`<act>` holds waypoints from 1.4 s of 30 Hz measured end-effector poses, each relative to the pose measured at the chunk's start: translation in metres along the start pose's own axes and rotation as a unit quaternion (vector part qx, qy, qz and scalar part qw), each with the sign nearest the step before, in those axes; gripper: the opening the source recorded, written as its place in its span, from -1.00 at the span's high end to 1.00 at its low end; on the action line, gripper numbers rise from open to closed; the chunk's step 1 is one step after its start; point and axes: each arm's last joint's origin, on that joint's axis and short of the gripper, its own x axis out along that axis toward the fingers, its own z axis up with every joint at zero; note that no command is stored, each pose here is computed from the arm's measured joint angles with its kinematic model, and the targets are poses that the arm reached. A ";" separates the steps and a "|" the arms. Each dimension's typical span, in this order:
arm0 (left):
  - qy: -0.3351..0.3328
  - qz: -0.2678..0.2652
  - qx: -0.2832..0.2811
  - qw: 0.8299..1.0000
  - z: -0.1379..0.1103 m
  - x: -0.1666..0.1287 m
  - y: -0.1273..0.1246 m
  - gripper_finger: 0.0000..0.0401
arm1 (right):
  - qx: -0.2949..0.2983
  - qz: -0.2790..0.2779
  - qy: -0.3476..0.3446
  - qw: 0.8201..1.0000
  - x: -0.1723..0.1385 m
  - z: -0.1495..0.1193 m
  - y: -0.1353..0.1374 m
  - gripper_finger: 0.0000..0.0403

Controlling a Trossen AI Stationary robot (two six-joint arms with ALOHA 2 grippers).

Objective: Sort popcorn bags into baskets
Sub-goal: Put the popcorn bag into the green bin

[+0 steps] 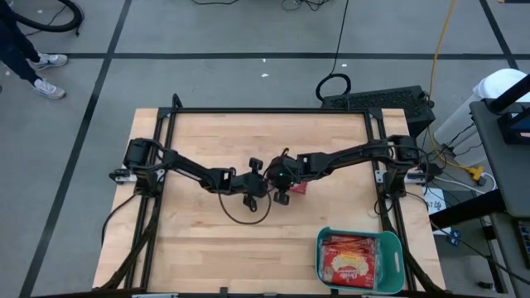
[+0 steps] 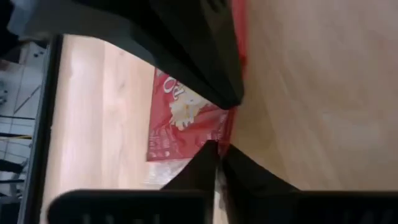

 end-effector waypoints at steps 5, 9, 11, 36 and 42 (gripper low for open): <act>-0.003 -0.006 -0.008 1.000 0.002 -0.002 -0.004 0.96 | 0.018 -0.001 0.004 1.000 -0.017 0.001 0.001 1.00; -0.013 0.001 -0.007 1.000 0.008 -0.008 -0.004 0.97 | 0.023 -0.038 0.017 0.999 -0.040 -0.002 0.008 0.99; -0.008 0.002 0.003 1.000 0.010 -0.013 -0.006 0.98 | 0.019 -0.056 0.019 0.998 -0.055 -0.005 0.016 0.97; -0.188 0.059 0.179 0.964 0.058 -0.131 0.040 0.99 | 0.008 -0.175 -0.177 0.969 -0.092 -0.037 0.104 0.54; -0.219 0.074 0.171 0.958 0.063 -0.146 0.043 0.98 | 0.052 -0.128 -0.254 0.957 -0.072 -0.054 0.101 0.37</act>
